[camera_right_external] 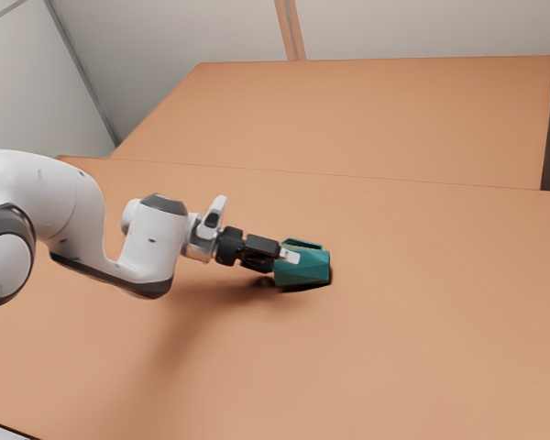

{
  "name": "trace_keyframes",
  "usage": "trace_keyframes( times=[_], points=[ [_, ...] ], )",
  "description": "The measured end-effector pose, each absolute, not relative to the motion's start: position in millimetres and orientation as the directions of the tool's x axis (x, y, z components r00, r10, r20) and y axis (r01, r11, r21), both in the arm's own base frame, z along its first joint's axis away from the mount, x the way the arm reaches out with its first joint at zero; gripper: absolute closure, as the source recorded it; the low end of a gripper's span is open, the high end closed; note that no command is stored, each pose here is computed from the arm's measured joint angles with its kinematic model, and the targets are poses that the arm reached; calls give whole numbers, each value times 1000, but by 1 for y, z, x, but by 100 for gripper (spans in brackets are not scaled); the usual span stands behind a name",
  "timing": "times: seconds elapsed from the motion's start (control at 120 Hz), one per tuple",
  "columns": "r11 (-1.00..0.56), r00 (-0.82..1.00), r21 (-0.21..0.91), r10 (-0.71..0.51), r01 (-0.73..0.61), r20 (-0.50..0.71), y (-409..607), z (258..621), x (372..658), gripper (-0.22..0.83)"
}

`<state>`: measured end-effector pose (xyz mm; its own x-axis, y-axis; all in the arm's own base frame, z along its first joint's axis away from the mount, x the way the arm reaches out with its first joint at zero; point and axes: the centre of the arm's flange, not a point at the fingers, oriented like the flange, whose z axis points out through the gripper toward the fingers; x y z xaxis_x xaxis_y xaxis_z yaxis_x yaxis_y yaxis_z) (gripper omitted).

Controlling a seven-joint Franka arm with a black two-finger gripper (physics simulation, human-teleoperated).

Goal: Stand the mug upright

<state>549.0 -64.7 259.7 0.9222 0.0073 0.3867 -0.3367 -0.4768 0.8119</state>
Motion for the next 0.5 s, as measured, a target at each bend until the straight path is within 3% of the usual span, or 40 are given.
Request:
trace_keyframes(
  times=[0.5],
  points=[
    [-471, 915, 808, 3, -355, 404, -70, 262, 551, 49]
  ],
)
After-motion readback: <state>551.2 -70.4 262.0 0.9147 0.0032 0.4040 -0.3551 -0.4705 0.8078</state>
